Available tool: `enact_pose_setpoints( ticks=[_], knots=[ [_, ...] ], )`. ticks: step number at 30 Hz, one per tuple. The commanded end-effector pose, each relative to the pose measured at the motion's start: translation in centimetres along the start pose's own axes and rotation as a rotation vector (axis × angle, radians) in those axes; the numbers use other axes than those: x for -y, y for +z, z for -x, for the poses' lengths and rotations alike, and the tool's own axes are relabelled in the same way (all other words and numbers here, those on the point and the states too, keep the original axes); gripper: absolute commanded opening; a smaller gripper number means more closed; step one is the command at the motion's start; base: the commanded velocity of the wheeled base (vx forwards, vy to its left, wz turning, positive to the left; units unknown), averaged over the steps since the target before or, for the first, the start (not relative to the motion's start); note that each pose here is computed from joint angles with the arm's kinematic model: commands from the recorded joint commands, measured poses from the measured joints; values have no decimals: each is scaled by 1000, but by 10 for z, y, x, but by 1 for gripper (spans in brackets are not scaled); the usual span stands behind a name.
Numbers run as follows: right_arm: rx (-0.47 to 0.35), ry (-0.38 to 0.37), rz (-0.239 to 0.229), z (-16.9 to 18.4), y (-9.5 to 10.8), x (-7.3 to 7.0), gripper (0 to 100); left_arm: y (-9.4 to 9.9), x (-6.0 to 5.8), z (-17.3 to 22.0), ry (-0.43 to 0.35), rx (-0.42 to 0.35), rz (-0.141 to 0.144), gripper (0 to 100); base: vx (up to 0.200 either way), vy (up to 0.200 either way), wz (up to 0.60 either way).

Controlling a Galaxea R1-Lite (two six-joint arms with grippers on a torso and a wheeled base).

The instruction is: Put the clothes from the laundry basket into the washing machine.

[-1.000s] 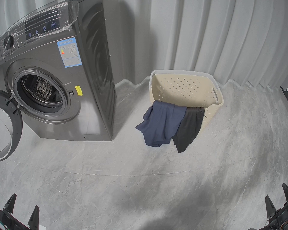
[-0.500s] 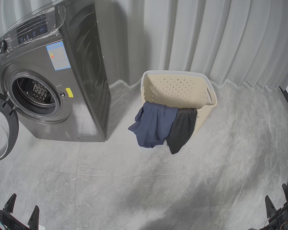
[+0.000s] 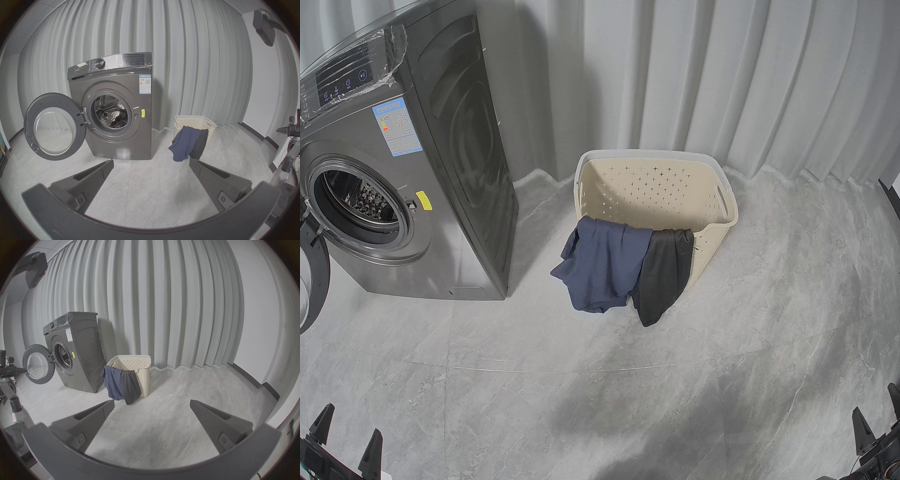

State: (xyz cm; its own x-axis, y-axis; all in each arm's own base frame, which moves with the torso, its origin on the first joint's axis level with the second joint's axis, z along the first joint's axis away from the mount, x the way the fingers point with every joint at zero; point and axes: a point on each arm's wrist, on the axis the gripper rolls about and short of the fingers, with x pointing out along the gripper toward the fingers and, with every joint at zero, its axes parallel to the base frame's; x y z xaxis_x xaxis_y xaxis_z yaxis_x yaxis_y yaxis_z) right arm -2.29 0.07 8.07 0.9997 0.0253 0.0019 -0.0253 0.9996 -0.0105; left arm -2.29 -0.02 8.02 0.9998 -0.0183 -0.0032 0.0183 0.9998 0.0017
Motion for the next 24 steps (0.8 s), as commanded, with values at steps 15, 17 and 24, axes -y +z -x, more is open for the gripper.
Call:
enact_pose_setpoints(
  ticks=[15, 17, 24],
  knots=[
    [-5, -1, 0, 0, -5, 0, 100, -5, 0, 0, 0, 0, 2, 100, 200, 0, 0],
    [-3, 1, 2, 0, -5, 0, 100, -5, 0, 0, 0, 0, 0, 100, 200, 0, 0],
    [-3, 1, 3, 0, -5, 0, 100, -5, 0, 0, 3, 0, 6, 100, 0, 0, 0]
  ],
)
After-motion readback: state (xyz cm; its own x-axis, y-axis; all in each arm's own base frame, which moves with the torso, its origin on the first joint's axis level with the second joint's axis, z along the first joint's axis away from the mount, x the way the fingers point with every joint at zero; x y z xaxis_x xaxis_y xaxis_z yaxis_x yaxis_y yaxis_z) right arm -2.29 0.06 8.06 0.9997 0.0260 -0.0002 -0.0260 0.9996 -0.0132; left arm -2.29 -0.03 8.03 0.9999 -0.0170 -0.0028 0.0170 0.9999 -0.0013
